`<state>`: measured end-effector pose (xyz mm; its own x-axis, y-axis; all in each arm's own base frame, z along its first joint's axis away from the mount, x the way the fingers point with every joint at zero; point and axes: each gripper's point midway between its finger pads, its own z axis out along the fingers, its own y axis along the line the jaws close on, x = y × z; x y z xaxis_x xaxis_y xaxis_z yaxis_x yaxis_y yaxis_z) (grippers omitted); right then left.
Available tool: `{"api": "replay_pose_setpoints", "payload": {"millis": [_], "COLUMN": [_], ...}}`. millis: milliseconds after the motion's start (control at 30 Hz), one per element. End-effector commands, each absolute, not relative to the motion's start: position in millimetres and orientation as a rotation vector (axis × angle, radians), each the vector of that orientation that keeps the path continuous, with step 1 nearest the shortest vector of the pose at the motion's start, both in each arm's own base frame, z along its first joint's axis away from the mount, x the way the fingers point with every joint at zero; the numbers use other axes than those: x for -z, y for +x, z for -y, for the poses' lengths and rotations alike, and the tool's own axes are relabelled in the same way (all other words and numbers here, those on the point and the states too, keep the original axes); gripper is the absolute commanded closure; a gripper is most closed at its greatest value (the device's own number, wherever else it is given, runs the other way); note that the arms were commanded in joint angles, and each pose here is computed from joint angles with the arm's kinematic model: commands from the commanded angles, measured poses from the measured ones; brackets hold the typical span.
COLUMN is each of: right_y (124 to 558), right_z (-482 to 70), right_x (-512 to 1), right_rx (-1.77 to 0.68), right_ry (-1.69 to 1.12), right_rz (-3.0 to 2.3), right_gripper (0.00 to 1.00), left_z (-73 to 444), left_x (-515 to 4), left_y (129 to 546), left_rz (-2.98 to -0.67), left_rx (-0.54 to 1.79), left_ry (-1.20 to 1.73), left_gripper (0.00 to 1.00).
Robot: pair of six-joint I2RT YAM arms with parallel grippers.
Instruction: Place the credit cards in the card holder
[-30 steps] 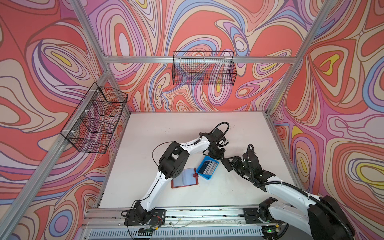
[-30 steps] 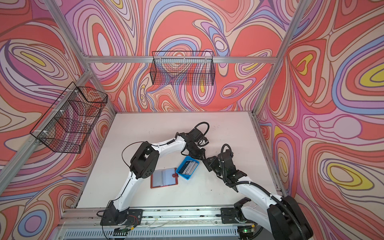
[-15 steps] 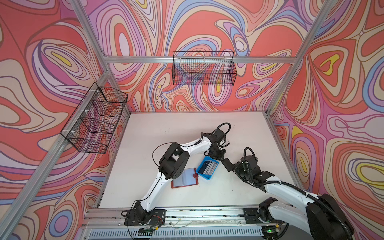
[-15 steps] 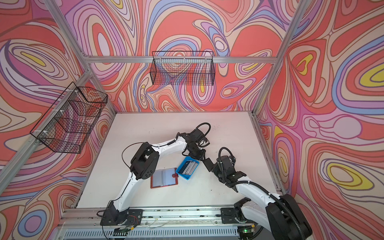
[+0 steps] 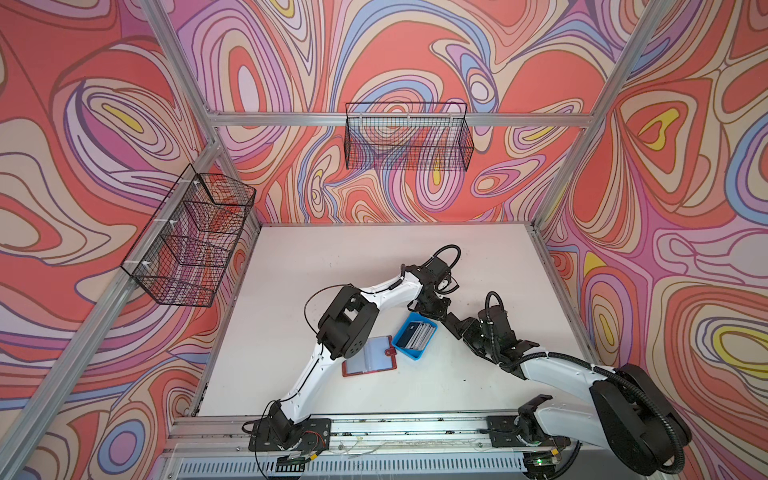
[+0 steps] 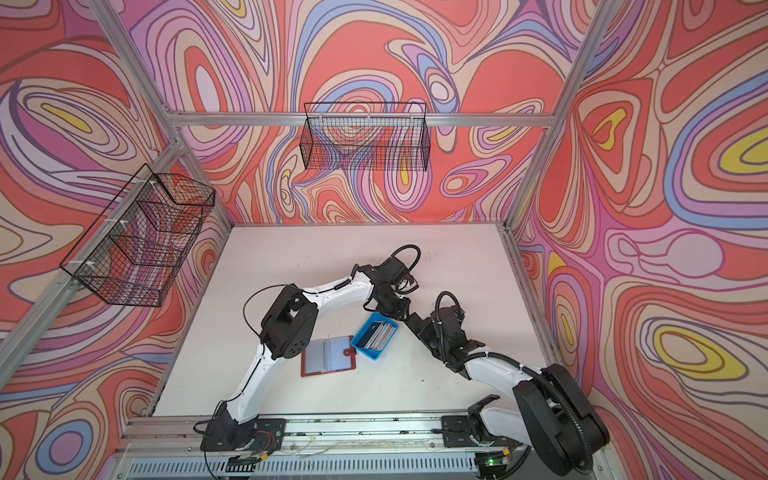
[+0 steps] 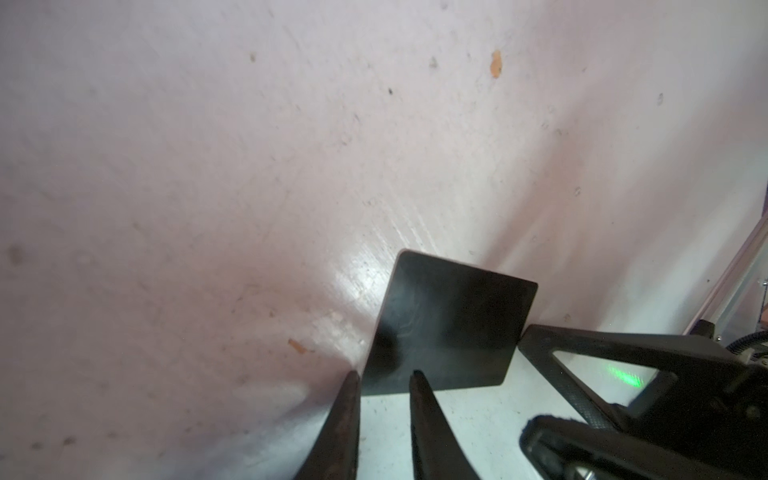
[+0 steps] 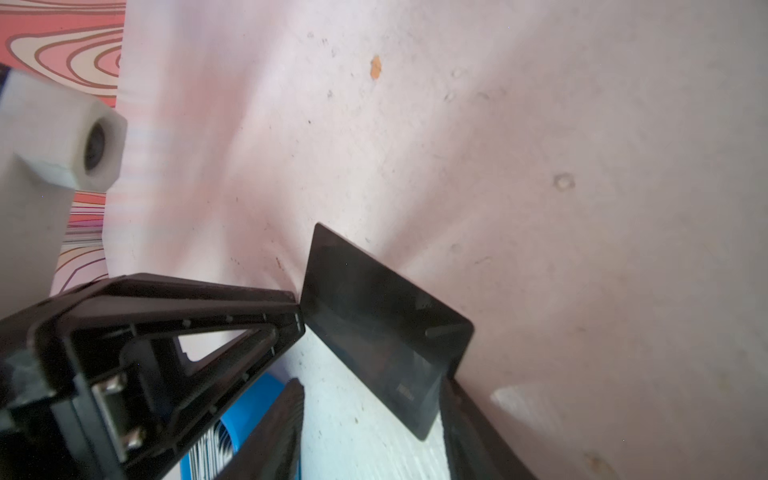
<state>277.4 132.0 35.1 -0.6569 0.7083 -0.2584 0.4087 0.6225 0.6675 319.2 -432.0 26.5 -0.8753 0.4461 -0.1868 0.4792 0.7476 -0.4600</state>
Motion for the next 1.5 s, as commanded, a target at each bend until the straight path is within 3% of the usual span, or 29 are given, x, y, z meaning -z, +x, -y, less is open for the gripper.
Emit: {"api": "replay_pose_setpoints", "payload": {"millis": [0,333,533,733,900,1033,1133,1300,1400,1467], "right_y": [279,305,281,269,295,306,311,304,291,282], "right_z": [-146,-159,-106,-71,-82,-86,-92,-98,-111,-111], "right_x": [-37,-97,-79,-67,-84,-83,-84,-75,-52,-37], "right_rx": [-0.894,-0.998,-0.62,-0.407,-0.355,-0.251,-0.272,-0.312,-0.374,-0.368], "right_ry": [0.87,0.73,0.877,0.869,0.555,0.414,0.34,0.31,0.24,0.245], "right_rz": [-2.337,-2.184,-2.267,-2.308,-2.408,-2.521,-2.519,-2.604,-2.723,-2.784], "right_gripper": [0.45,0.46,0.44,0.39,0.23,0.09,0.02,0.02,0.04,0.05], "left_z": [428,426,416,416,417,400,366,267,194,150], "left_x": [-5,-6,-7,-24,-75,-152,-204,-263,-263,-253], "left_y": [287,287,302,313,321,337,348,348,334,326], "left_rz": [-2.971,-2.966,-2.959,-2.925,-2.83,-2.687,-2.546,-2.206,-2.1,-2.08], "left_rx": [0.761,0.753,0.599,0.584,0.712,0.672,0.583,0.341,0.228,0.179], "left_ry": [0.845,0.847,0.78,0.654,0.368,0.271,0.182,-0.019,-0.168,-0.27], "left_gripper": [0.76,0.77,0.78,0.79,0.73,0.68,0.65,0.47,0.34,0.3]}}
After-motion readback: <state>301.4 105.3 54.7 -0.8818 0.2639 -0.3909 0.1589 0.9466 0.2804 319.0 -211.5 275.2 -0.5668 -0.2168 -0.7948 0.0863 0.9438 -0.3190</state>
